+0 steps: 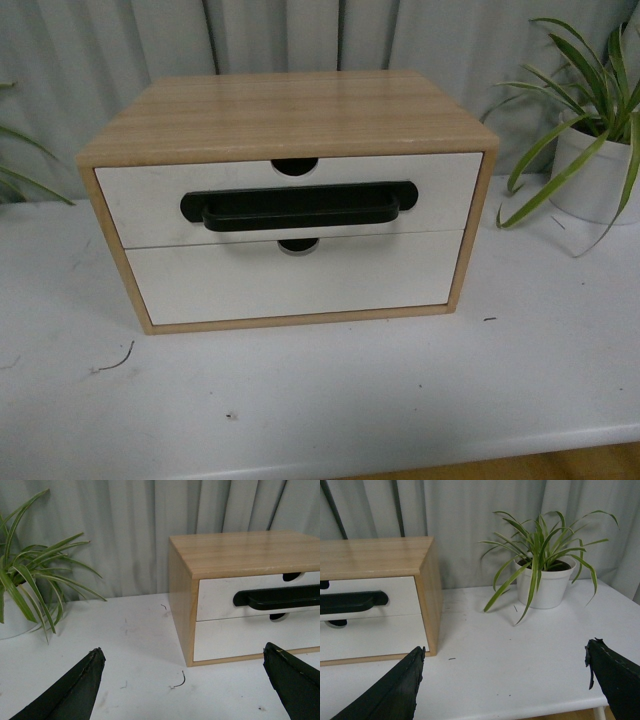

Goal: Close drawer sideways

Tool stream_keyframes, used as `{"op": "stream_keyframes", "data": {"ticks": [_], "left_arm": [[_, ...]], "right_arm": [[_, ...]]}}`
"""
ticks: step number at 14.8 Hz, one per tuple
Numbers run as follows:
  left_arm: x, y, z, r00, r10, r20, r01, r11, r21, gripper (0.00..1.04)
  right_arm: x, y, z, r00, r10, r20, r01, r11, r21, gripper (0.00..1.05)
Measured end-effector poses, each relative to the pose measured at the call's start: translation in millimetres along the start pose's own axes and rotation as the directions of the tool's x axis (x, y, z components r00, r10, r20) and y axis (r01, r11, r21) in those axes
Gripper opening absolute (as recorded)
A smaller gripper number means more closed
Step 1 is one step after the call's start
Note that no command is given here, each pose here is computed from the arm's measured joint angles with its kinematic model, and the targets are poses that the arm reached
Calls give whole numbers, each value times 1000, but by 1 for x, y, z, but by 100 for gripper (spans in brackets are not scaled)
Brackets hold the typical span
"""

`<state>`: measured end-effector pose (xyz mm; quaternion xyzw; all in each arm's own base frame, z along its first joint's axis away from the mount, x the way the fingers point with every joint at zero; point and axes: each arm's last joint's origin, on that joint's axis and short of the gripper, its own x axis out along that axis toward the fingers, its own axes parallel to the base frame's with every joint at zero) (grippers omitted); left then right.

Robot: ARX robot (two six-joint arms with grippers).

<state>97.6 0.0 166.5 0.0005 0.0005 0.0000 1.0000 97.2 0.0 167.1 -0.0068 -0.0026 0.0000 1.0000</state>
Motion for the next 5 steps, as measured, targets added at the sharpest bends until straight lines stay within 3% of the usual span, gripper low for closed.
{"op": "stream_keyframes", "data": {"ticks": [5], "left_arm": [[0, 0, 0, 1000, 0, 0, 0, 1000, 0, 98]], "right_arm": [[0, 0, 0, 1000, 0, 0, 0, 1000, 0, 98]]}}
